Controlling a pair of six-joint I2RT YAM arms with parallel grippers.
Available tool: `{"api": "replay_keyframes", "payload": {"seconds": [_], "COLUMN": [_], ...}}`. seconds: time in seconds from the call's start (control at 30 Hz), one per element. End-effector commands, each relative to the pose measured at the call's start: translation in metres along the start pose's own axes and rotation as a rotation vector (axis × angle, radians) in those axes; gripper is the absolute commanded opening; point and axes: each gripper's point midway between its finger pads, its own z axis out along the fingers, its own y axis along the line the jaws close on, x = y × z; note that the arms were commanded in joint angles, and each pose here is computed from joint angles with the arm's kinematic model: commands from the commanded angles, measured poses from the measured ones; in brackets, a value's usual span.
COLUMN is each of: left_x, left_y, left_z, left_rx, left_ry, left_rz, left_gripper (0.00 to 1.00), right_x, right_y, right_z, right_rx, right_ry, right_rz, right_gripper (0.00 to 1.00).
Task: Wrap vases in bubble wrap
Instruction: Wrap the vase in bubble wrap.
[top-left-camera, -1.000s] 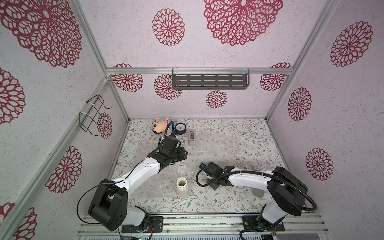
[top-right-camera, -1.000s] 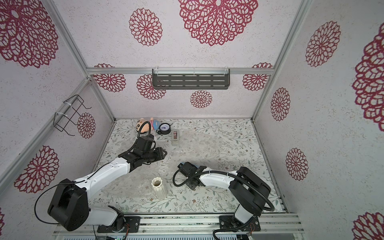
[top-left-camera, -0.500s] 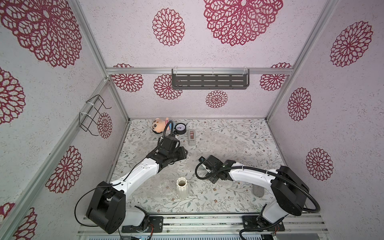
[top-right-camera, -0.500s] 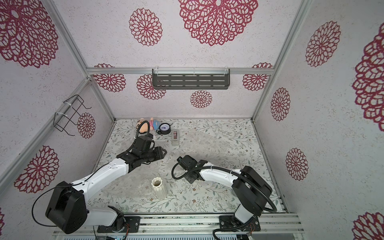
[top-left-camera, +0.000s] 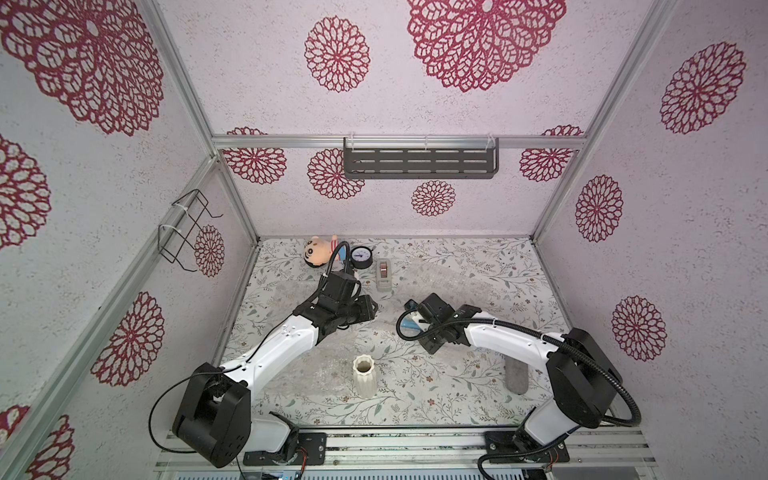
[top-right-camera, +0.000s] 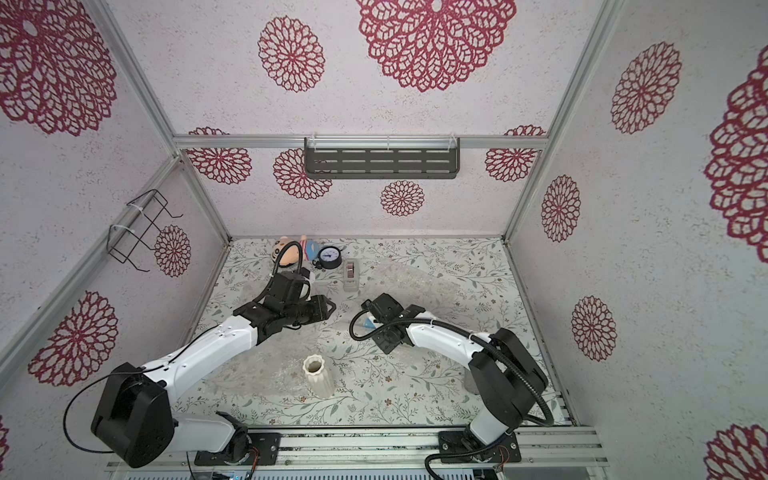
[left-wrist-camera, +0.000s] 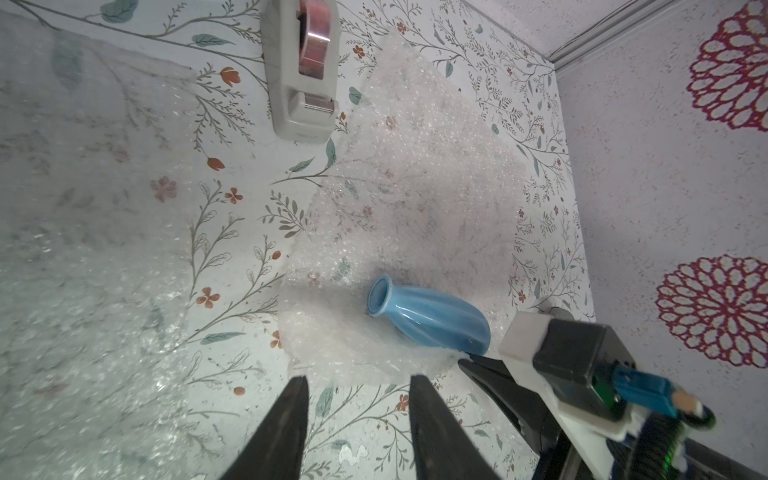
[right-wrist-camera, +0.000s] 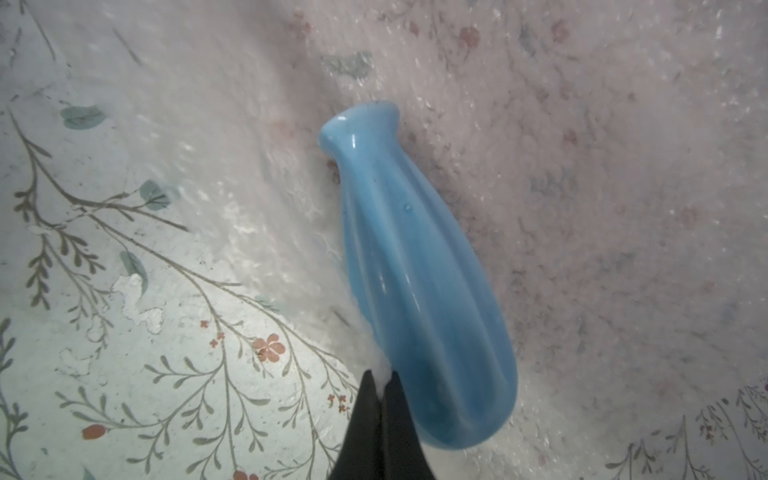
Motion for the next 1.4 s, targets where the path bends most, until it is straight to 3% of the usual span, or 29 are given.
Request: {"api": "replay_keyframes", "payload": {"seconds": [0.0,0.4,0.87,1.0,1.37], "left_x": [0.002,0.019,0.043,0.043,0.041], "left_y": [-0.016,-0.038,-0.054,-0.055,-0.040], "left_z": [0.001,0.018,0.077,0.094,0.130], "left_rx": [0.028,0.081,0.072,0.066,-0.029], "left_ry": [0.015,0.103,0.208,0.211,0.200], "left_rz": [0.046,0.110,0.093,0.074,-0.001], "left_gripper": [0.45,0.46,0.49,0.52,0.72], "right_x": [-0.013,-0.018,-0.025,-0.025,-0.024], "right_y": [-0.005,-0.028,-0.052,-0.057,-0.069], "right_z": [-0.016,-0.013,-0.007,-0.003,0.003], "right_rx": [-0.025,-0.072,-0.074,-0.083,-0.095], "right_ry": [-0.033,0.005,0.015,0.010,0.012], "right_rz": [0.006,0.067,0.112,0.125,0.159], "right_gripper": [0.00,0.00,0.00,0.00,0.00]}}
